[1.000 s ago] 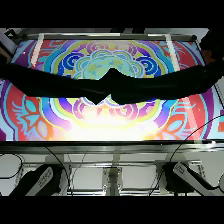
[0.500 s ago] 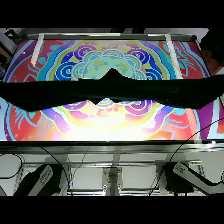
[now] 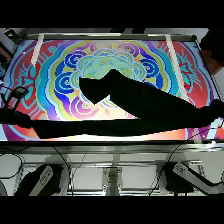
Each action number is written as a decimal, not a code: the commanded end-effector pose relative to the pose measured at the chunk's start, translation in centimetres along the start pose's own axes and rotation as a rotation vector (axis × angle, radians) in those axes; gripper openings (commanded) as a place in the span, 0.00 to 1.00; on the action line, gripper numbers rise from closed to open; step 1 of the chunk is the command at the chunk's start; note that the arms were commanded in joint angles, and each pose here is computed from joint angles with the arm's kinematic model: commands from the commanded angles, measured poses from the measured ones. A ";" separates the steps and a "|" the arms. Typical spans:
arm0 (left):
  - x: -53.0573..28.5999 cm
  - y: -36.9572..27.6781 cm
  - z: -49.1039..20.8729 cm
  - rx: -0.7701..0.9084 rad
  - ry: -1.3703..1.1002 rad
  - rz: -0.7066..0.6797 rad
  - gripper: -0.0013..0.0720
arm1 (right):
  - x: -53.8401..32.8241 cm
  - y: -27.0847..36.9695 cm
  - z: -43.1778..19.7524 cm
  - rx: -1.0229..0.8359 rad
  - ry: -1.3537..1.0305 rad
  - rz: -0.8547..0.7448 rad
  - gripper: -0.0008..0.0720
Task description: Fold the clothes and pants, and hang the long-sleeved shirts on hangers.
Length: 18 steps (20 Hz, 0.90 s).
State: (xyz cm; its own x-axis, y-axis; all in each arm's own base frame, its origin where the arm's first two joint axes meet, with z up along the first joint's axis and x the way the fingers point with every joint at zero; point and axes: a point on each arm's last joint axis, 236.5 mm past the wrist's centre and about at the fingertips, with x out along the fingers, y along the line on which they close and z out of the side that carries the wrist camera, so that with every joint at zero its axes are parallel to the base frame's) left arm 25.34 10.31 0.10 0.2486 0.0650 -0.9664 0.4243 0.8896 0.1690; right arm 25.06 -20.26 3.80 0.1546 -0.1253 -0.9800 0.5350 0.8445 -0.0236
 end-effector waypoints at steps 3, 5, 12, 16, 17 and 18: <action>0.0 -1.7 -0.5 0.082 0.013 -0.049 0.23 | 1.0 -5.9 -3.2 -0.054 0.125 -0.238 0.07; -0.2 -1.6 0.9 0.059 -0.038 -0.049 0.23 | 1.8 -6.8 -4.2 -0.001 0.143 -0.223 0.07; 7.3 -5.6 1.8 -0.364 0.094 -0.360 0.75 | 3.3 -4.8 -4.3 0.079 0.119 -0.086 0.07; 10.1 -6.8 2.7 -0.487 0.131 -0.460 0.68 | 3.4 -4.1 -4.1 0.086 0.108 -0.058 0.07; 10.4 -6.8 2.9 -0.497 0.130 -0.464 0.66 | 3.4 -4.1 -4.0 0.085 0.106 -0.058 0.07; 10.5 -6.8 3.2 -0.505 0.119 -0.465 0.66 | 3.4 -4.1 -4.0 0.081 0.105 -0.057 0.07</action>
State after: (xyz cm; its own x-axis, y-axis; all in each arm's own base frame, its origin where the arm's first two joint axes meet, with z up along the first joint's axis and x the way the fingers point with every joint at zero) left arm 27.01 4.39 -9.39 0.0268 -0.3001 -0.9535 0.0777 0.9516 -0.2973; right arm 19.61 -22.37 -0.15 0.0166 -0.1268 -0.9918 0.6052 0.7909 -0.0910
